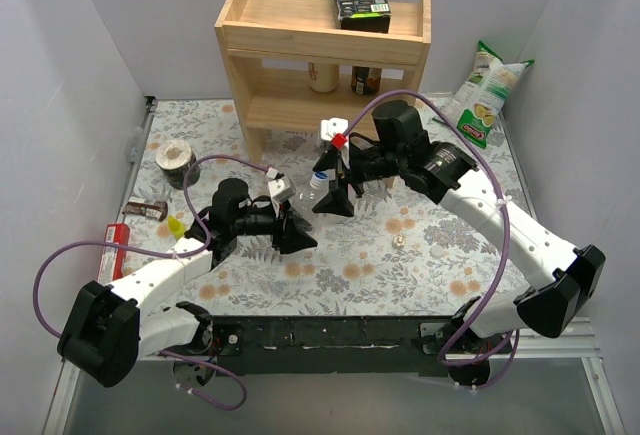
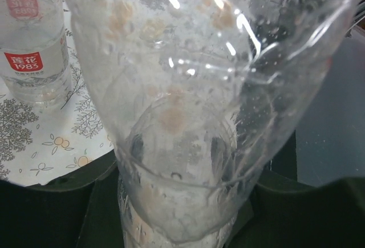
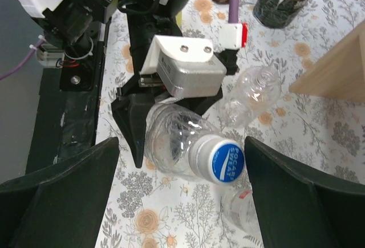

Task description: Screw on the bottle caps

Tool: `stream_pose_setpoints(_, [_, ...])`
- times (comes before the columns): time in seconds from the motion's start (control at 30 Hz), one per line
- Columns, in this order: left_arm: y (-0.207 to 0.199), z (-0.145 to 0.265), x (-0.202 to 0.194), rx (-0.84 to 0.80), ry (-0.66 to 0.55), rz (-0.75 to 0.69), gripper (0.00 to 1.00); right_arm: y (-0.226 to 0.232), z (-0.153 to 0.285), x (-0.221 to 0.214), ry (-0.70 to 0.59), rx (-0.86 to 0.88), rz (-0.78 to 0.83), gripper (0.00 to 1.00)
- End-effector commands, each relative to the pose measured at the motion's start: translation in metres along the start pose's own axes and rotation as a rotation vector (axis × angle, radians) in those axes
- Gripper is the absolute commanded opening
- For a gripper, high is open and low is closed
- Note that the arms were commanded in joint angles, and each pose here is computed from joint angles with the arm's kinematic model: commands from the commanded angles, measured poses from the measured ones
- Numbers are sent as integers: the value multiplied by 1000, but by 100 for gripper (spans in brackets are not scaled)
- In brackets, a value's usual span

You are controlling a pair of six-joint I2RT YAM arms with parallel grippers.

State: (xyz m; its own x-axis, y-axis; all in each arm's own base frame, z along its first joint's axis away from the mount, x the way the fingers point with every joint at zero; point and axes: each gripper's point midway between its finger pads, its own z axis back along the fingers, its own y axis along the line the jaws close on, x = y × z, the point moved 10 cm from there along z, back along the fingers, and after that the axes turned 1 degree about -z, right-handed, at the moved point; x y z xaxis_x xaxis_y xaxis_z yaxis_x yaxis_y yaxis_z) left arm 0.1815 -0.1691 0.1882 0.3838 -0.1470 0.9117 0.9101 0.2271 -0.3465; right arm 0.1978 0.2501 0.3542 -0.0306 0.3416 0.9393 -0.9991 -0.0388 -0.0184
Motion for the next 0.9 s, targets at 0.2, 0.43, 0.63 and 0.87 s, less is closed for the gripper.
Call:
stream_pose_setpoints(0.2, [7,14,3,-26,70,-173,0,-11,41,21,98,-81,102,93])
stream_pose_setpoints(0.43, [16,19,-6,-87,238,-331,0,10,54,17,227,117,399,75])
stream_pose_setpoints(0.63, [17,21,-2,-81,264,-414,0,32,25,1,292,218,525,73])
stream_pose_setpoints(0.87, [15,19,1,-93,266,-443,0,32,12,3,284,214,535,70])
